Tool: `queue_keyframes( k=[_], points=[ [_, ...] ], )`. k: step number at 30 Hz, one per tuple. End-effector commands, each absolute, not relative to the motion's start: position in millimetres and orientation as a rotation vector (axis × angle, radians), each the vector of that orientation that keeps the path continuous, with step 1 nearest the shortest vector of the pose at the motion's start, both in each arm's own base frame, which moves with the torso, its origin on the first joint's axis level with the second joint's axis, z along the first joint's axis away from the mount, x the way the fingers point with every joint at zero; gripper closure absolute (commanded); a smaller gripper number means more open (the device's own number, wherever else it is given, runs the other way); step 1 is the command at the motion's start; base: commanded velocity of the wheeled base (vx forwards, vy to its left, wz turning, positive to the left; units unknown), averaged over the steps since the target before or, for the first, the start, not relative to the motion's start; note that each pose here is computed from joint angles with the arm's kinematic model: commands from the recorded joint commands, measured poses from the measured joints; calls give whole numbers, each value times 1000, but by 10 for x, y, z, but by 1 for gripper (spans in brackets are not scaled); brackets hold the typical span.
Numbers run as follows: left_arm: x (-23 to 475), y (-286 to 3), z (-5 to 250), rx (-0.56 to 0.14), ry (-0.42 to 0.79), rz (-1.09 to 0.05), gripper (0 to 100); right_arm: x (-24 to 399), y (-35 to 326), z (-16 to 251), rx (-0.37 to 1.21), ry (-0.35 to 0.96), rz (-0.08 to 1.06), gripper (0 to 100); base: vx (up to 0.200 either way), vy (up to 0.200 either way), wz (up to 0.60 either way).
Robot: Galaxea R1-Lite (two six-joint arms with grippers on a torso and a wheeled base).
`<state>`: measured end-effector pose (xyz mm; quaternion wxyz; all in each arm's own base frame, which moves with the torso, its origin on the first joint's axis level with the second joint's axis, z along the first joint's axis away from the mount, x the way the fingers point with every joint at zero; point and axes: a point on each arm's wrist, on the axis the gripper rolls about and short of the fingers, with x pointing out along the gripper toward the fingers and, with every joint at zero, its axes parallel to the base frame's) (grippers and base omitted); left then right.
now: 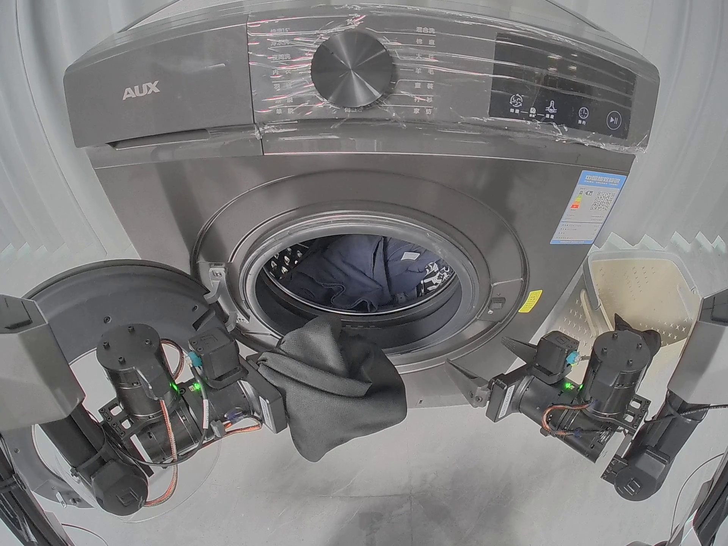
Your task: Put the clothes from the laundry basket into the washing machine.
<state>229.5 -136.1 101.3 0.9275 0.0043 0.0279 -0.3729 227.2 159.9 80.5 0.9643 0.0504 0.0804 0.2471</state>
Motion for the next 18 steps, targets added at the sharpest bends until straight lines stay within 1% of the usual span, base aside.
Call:
queue_keyframes(
  k=[1,6,9,10,13,15,18],
  points=[
    [2303,-1383,985,11,66,-770,100,2260,1609,812,103,161,506,0,0,0,0],
    [2319,-1431,971,11,66,-782,100,2228,1632,829,103,157,520,0,0,0,0],
    [2355,-1550,957,14,56,-807,100,2170,1683,868,113,147,545,0,0,0,0],
    [2355,-1550,957,14,56,-807,100,2170,1683,868,113,147,545,0,0,0,0],
    [2628,-1763,808,17,50,-736,100,2144,1706,864,117,152,543,0,0,0,0],
    [2749,-1863,773,3,34,-707,100,2142,1699,859,115,154,539,0,0,0,0],
    [2865,-1950,761,-38,20,-742,100,2136,1699,860,116,154,541,0,0,0,0]
  ],
)
